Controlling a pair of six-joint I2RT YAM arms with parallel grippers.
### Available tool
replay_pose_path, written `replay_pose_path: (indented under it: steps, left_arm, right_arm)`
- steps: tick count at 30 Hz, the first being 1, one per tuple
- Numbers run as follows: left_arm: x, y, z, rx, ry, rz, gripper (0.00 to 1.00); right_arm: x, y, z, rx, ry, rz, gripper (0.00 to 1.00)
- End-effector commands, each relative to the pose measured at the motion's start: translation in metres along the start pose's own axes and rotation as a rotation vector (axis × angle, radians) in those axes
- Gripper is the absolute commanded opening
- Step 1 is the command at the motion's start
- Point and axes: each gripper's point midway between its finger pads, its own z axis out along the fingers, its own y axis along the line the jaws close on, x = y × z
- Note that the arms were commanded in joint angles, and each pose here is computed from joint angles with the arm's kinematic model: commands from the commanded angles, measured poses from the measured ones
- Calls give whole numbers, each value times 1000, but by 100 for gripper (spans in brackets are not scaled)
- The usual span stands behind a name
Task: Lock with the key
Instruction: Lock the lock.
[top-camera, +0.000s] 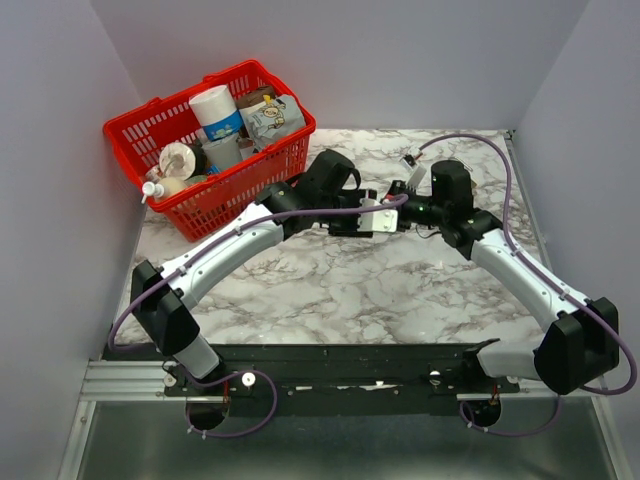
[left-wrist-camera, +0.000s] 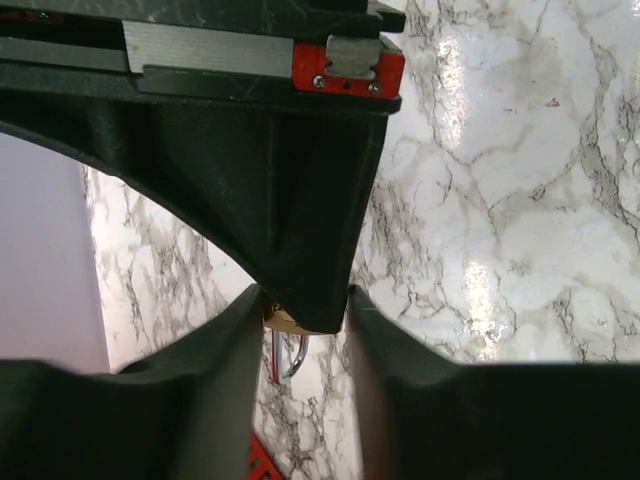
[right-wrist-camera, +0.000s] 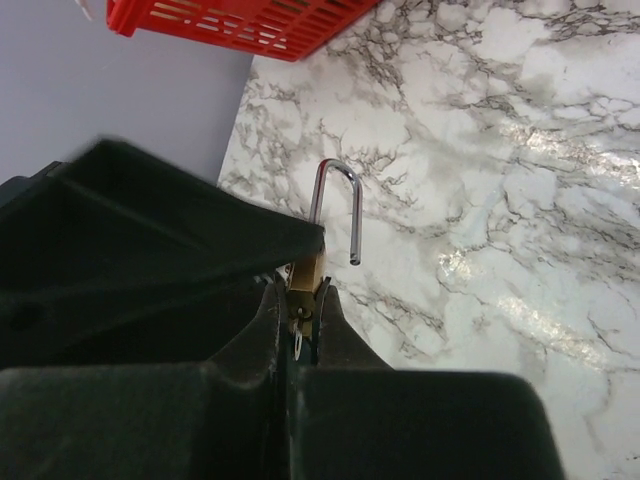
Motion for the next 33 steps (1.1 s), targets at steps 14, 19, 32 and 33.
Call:
replay_pose_path:
  steps: [14,19,32,33]
  left_arm:
    - [-13,5,-105,-136,-126,-431,99]
    - [-37,-10,-130,-151,-274,-396,99]
    - [-74,-54,-133,-29,-466,-261,68]
    - [-74,-56,-131,-18,-470,-268,66]
  right_arm:
    - [2,71,-69,-286,-62,-525,1]
    - [7,101,-92,-395,-92,-674,1]
    - [36,141,-123,-620,-62,-794,1]
    - [37,141,-123,-625,-56,-796,1]
